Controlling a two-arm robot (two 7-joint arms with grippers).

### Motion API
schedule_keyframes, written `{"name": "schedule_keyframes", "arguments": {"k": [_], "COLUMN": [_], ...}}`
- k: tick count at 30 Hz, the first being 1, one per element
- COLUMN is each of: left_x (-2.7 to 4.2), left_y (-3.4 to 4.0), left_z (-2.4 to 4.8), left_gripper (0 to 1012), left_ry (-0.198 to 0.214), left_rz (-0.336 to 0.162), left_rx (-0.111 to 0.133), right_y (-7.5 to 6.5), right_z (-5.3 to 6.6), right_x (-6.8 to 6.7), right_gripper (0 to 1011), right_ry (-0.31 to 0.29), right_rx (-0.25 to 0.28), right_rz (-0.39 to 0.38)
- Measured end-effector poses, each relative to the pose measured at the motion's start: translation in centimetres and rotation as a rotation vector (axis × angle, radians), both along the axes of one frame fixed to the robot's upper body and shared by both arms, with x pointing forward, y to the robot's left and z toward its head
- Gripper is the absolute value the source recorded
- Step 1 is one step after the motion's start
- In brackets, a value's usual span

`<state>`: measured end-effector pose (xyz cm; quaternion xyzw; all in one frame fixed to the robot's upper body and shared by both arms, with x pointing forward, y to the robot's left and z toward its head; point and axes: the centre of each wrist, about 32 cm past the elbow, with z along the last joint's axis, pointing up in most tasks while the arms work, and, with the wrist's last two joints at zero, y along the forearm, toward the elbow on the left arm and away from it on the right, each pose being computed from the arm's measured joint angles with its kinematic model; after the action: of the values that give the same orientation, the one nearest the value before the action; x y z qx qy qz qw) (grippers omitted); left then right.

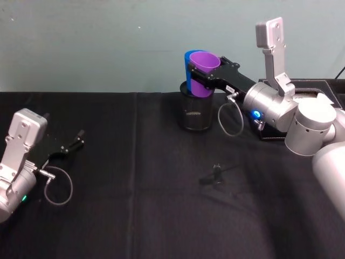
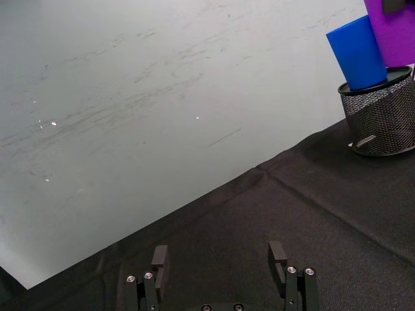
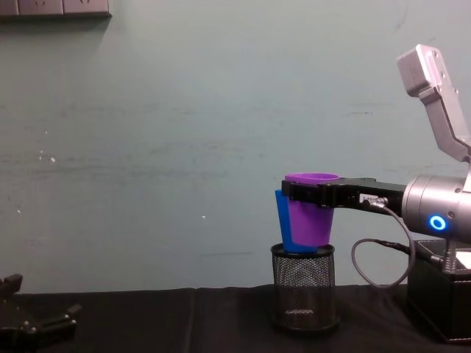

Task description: Pick up one cup with a gripper and tap it against the other cup.

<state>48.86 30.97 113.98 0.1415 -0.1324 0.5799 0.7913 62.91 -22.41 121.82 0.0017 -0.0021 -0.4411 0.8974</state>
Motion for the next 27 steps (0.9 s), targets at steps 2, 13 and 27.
{"name": "schedule_keyframes", "arguments": {"k": [2,13,27], "left_x": [0.00,0.00,0.00], "left_y": [0.00,0.00,0.00], "left_z": [0.00,0.00,0.00], "left_gripper": [1000,1000,1000], "left_ry": [0.000,0.000,0.000], "left_rz": [0.000,0.000,0.000], "left_rx": [0.000,0.000,0.000], "right_y": [0.00,0.01,0.02], "right_z": [0.00,-0.04,-0.07], "right_x": [0.00,-0.02,-0.04], "right_gripper": [726,726,726], "right_ry": [-0.001,-0.001,-0.001], "right_rx": [0.000,-0.001,-0.001], "right_rz": [0.000,0.001,-0.001]}}
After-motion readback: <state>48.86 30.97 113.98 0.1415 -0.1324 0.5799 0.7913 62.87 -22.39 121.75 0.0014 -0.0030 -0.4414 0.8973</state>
